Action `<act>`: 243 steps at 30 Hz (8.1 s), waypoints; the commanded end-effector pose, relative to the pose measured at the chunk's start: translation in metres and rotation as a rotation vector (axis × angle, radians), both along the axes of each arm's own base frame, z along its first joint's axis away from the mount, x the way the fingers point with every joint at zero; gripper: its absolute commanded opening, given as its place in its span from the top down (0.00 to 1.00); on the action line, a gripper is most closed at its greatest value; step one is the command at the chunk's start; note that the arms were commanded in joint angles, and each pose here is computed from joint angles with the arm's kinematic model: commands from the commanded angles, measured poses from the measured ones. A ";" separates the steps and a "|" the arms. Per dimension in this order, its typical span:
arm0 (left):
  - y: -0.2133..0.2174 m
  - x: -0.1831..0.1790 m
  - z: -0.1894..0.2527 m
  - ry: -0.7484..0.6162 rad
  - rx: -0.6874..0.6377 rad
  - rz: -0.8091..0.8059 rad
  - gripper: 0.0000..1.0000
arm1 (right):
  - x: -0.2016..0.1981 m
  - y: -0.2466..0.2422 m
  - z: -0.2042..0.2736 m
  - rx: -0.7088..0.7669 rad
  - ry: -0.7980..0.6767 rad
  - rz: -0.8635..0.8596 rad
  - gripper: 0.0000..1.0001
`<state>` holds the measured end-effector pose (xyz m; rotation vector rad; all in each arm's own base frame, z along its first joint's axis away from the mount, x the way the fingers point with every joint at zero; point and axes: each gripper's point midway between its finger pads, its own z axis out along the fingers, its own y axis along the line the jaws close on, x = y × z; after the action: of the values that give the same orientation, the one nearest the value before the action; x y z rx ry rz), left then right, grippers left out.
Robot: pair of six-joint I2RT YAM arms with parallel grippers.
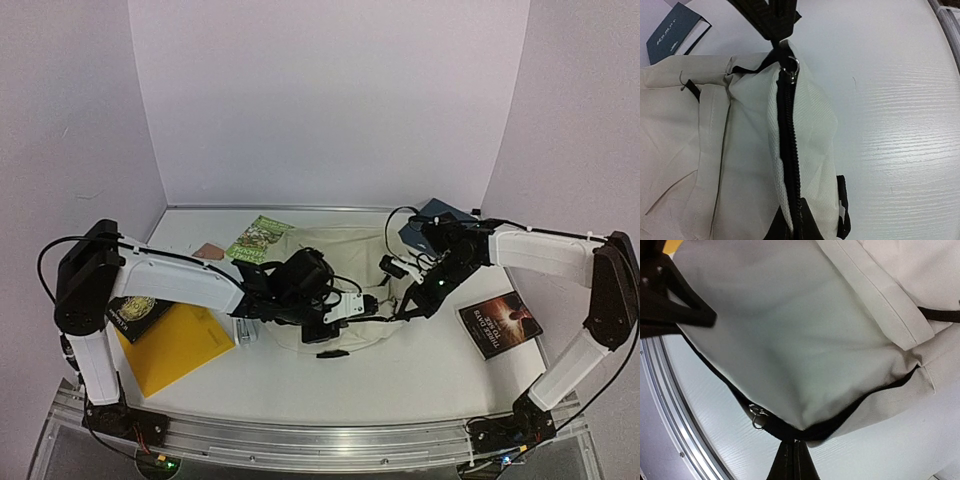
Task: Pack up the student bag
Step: Unzip the student bag at the center of the board, then pick up the files from the center of the board.
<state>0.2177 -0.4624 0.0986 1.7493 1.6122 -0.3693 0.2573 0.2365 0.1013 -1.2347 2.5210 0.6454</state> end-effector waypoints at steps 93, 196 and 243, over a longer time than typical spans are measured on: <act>0.075 0.095 0.076 -0.003 -0.217 0.323 1.00 | 0.055 0.050 0.059 0.204 -0.091 0.088 0.06; 0.251 0.130 0.031 0.440 0.083 1.307 0.00 | 0.192 0.025 0.117 0.060 -0.457 -0.396 0.02; 0.289 0.170 -0.025 0.547 0.041 1.471 0.33 | 0.125 0.012 0.121 0.136 -0.385 -0.332 0.02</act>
<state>0.3875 -0.1620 0.0345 0.0280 2.8700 -0.0753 0.3877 0.2491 0.2038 -0.7864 2.2913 0.4213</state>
